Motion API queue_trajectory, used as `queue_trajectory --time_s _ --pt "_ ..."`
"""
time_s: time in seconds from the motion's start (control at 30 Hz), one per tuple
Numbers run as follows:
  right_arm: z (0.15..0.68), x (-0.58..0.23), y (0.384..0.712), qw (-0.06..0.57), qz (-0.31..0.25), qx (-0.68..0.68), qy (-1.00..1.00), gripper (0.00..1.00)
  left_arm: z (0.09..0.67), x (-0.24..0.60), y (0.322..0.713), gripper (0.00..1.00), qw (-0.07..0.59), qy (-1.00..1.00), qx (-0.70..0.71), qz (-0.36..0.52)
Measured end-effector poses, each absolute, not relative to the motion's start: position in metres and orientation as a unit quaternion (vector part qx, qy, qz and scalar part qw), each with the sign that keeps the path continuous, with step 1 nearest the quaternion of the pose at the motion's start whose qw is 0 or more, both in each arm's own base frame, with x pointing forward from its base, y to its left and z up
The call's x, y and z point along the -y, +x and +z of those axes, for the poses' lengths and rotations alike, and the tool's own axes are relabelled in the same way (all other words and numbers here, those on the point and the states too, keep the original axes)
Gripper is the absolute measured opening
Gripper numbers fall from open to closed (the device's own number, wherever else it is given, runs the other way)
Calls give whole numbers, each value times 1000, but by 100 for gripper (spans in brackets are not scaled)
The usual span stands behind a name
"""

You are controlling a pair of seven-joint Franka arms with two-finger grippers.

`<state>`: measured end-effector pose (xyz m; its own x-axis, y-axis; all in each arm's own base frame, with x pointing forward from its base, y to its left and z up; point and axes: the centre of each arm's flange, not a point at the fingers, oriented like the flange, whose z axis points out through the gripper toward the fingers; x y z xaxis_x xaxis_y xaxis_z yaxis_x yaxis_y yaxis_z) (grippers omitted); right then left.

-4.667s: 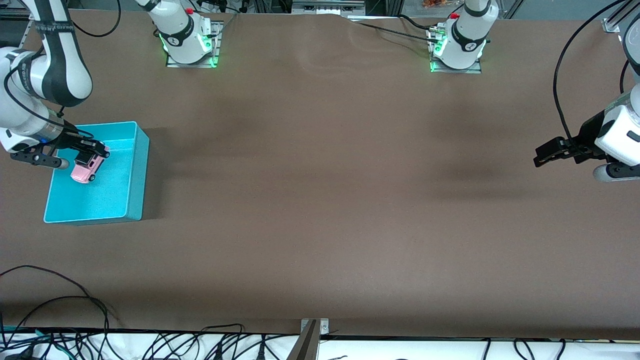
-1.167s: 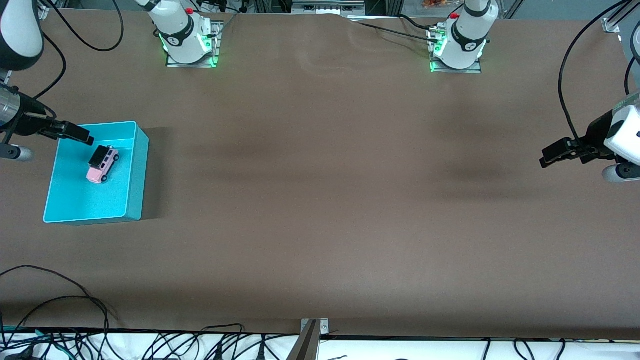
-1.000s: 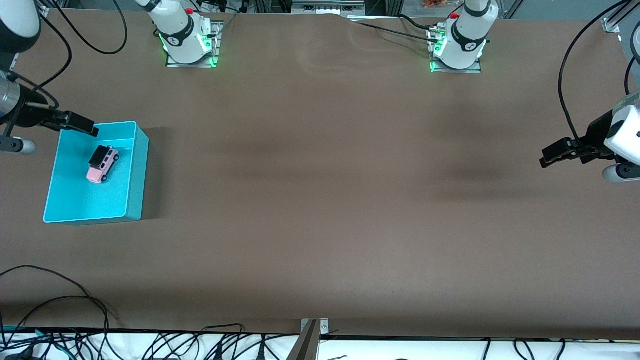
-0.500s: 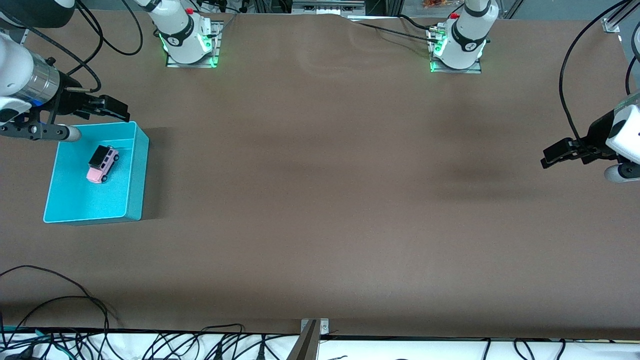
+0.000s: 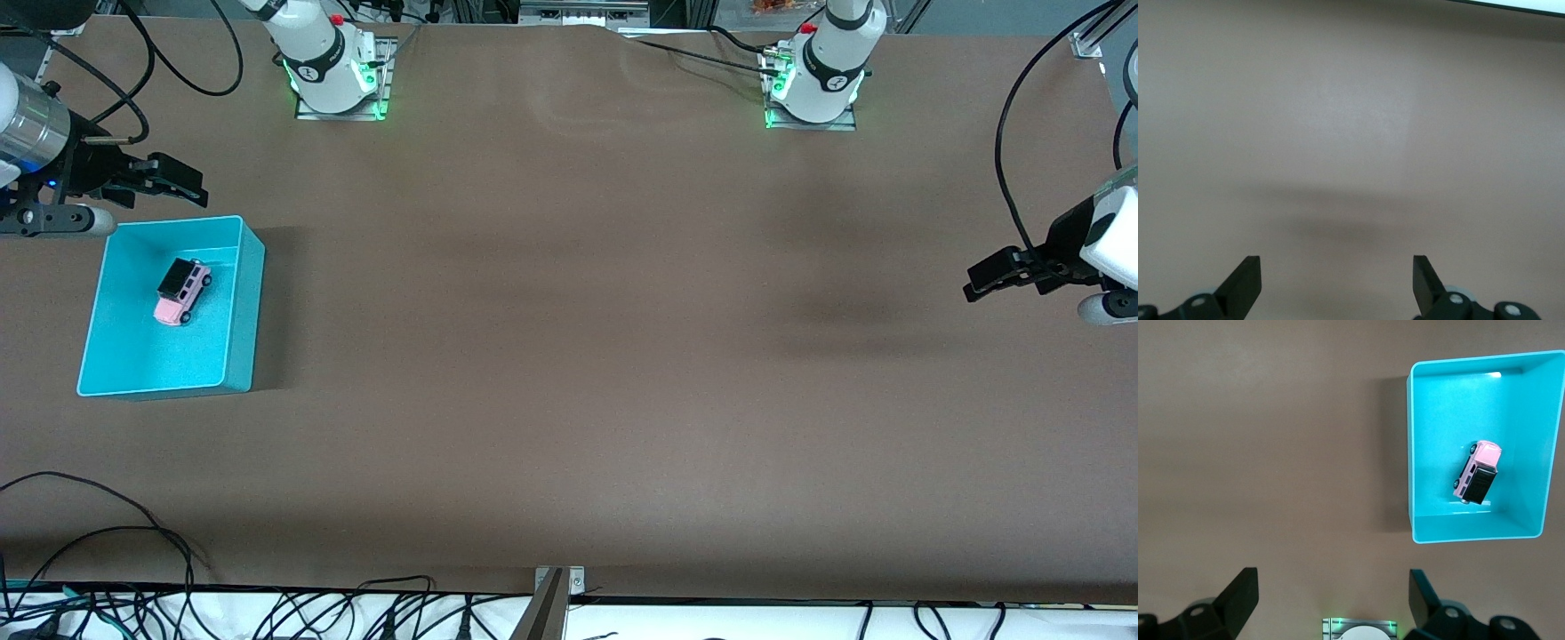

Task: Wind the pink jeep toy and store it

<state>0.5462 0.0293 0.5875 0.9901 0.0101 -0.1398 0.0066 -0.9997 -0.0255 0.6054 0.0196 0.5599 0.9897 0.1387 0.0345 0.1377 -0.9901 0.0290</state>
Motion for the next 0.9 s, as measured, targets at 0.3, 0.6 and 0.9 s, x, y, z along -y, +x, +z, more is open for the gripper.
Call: queue_trajectory --time_s 0.3,0.6,0.9 --pt "596 -20 548 14 61 11 -998 100 566 -16 606 100 14 997 -66 25" --pt "605 -20 549 15 51 16 -998 100 566 20 606 100 18 999 -35 24" --pt "620 -21 551 14 28 18 -999 100 566 23 606 100 19 999 -32 24"
